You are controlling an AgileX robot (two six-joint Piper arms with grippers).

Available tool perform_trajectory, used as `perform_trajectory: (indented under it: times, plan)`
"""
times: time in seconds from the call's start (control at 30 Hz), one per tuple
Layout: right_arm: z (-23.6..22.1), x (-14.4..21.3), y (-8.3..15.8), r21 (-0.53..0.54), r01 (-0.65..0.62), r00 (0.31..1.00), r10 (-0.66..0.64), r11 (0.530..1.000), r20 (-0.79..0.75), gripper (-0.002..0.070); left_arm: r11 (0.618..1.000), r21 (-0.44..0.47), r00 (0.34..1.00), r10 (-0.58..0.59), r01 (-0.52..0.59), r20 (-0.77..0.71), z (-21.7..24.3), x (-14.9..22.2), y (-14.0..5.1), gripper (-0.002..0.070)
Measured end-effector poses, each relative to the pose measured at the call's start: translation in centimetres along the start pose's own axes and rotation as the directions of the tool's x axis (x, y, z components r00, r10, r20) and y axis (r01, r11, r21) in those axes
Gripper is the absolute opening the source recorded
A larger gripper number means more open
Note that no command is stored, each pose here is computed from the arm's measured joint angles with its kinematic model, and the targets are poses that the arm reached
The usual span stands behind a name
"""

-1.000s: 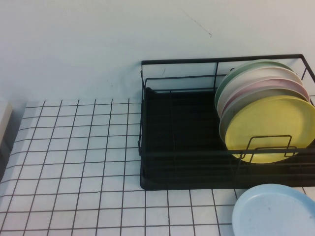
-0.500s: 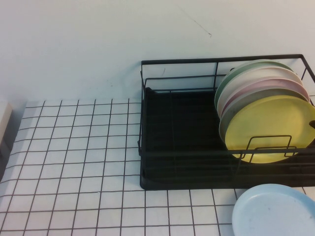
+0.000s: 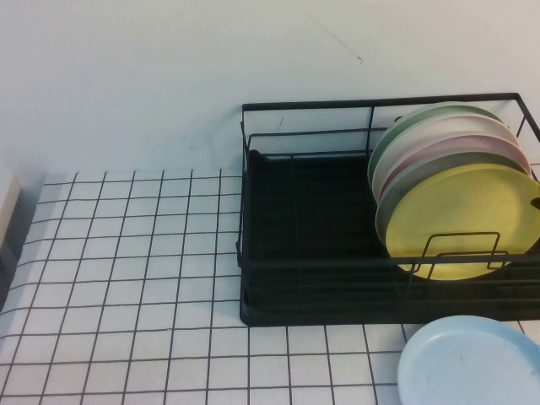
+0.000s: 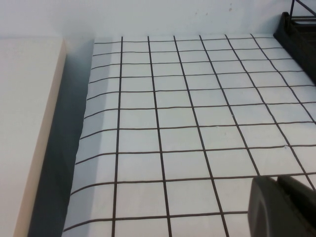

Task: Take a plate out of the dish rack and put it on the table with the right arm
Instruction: Grasp the plate from the shelf

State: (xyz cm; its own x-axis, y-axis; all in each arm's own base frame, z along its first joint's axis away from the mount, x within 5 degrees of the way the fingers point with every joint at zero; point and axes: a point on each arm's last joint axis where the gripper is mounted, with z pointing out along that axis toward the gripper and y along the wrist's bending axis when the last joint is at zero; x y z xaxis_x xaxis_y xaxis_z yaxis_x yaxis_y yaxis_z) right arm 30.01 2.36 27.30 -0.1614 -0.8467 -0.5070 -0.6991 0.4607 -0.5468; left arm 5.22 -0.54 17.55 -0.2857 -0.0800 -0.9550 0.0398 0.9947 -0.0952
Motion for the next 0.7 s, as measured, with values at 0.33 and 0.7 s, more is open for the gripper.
perform_trajectory:
  times: [0.33, 0.7]
  plan:
    - [2.1, 0.6, 0.2, -0.045, -0.001, 1.000, 0.000, 0.999, -0.006, 0.0439, 1.000, 0.000, 1.000, 0.000, 0.000, 0.000, 0.0, 0.0, 0.0, -0.0003]
    - [4.1, 1.3, 0.5, -0.080, -0.022, 1.000, 0.021, 0.997, -0.010, 0.0181, 1.000, 0.000, 1.000, 0.003, -0.003, 0.000, 0.0, 0.0, 0.0, -0.0003]
